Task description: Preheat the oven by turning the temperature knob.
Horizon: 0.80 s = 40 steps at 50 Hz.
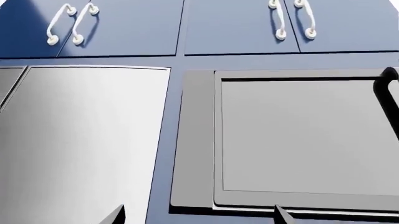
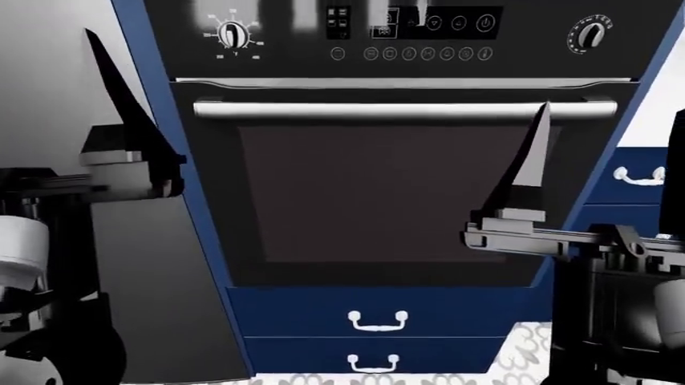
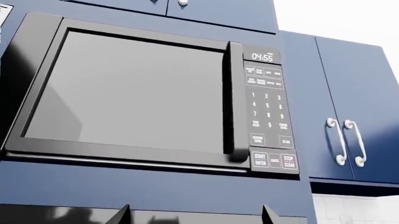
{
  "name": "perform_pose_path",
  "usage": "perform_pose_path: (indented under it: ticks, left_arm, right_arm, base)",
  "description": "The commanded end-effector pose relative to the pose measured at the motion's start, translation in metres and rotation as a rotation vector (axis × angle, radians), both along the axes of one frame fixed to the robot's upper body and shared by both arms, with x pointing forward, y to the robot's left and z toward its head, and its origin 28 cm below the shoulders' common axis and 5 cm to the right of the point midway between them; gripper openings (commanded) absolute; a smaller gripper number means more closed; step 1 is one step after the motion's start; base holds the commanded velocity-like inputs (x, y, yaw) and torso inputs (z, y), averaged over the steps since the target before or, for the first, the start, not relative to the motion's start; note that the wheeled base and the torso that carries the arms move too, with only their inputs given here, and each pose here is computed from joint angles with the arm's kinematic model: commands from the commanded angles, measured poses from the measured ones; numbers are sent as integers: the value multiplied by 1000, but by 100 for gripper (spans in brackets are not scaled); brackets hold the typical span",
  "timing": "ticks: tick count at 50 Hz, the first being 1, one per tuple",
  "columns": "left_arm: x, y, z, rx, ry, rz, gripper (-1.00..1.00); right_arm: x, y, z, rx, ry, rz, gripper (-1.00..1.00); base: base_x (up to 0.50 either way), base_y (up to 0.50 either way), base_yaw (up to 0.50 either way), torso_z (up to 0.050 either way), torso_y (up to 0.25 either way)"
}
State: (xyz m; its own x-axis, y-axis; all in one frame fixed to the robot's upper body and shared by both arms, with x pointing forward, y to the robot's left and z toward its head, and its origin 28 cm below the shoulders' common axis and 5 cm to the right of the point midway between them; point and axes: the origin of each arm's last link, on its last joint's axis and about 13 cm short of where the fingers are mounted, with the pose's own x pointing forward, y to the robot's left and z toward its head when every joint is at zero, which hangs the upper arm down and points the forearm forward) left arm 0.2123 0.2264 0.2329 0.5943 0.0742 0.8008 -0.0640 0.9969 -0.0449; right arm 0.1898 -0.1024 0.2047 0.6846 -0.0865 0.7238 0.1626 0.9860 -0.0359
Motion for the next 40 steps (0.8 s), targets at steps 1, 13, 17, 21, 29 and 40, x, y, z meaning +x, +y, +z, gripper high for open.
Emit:
perform_pose_path:
  ticks: [1,13,17,21,29,40]
  left_arm:
    - [1,-1,0,7,36,27,100]
    - [0,-1,1,14,33,21,100]
    - [-1,-1,1,12,29,18,100]
    - [-1,-1,2,11,27,18,100]
    - [-1,-1,2,12,27,18,100]
    - [-1,-1,2,9,34,18,100]
  right_arm:
    - [0,-1,1,23,34,17,100]
    - [-1,0,0,7,19,31,100]
    - [-3,0,0,4,5,55,100]
    - [-2,0,0,4,6,55,100]
    - [-2,1,-1,3,15,46,100]
    - [-1,1,-1,-42,-13,-31,100]
  base:
    - [500,0,0,0,0]
    - [176,0,0,0,0]
    - [280,0,0,0,0]
    - [490,0,0,0,0]
    - [317,0,0,0,0]
    - [0,0,0,0,0]
